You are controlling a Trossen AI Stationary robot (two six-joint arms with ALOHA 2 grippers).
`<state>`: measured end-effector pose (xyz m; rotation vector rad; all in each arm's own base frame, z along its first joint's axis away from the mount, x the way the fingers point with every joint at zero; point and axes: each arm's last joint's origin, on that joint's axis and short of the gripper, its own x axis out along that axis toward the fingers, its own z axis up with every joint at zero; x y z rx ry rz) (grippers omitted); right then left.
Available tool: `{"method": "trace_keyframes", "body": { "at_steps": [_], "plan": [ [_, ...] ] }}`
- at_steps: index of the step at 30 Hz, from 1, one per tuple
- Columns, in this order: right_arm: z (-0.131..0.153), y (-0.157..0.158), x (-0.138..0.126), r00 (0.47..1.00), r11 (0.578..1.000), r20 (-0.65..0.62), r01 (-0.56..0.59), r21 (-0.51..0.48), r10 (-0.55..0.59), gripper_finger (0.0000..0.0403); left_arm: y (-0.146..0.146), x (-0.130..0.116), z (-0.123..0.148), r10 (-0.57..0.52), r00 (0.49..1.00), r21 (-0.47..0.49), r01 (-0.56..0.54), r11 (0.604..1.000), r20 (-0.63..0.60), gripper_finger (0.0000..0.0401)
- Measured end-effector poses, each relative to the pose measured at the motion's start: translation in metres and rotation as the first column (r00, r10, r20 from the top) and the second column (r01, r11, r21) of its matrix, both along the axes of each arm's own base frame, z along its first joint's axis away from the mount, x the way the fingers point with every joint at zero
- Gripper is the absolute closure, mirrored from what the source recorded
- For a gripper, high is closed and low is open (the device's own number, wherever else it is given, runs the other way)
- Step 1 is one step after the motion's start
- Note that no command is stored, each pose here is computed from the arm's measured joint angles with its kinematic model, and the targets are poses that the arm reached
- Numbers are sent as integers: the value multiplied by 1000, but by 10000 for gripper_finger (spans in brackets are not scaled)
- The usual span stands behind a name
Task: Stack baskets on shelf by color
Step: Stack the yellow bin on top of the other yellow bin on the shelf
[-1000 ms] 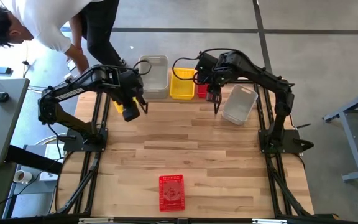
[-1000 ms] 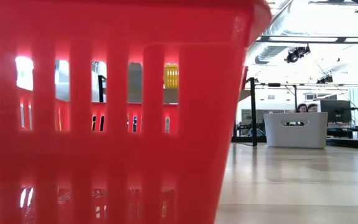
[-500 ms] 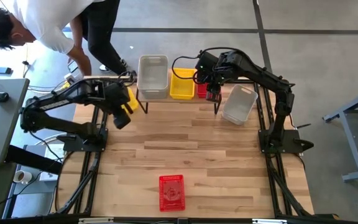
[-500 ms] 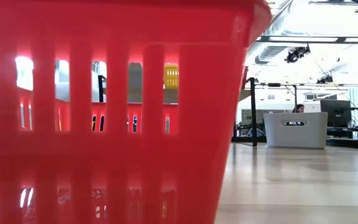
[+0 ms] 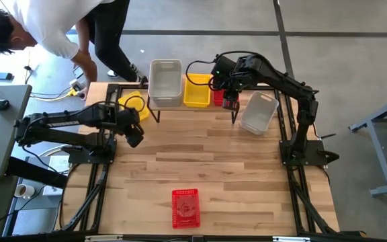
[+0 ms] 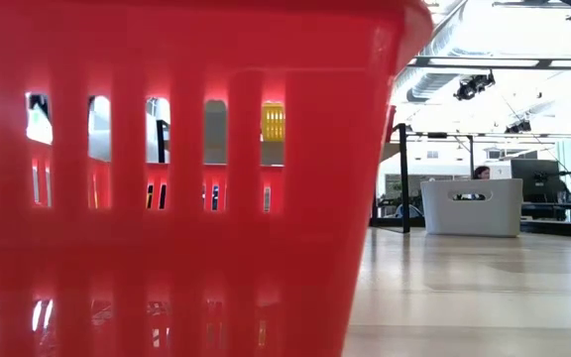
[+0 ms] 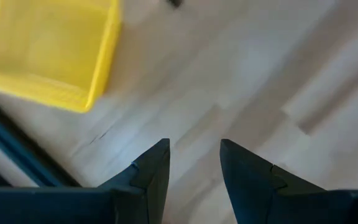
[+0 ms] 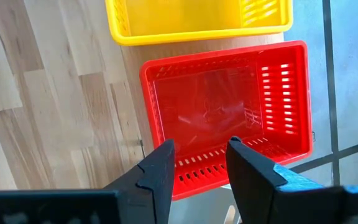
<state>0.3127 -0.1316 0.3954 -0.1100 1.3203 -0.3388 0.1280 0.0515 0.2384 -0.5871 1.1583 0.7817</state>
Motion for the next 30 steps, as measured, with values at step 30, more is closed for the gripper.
{"method": "trace_keyframes", "body": {
  "at_steps": [30],
  "plan": [
    [2, -2, 6, 996, 999, 80, 41, -13, -39, 273, 20, 1, -37, 140, 988, 184, -125, 975, -67, 270]
  ]
}}
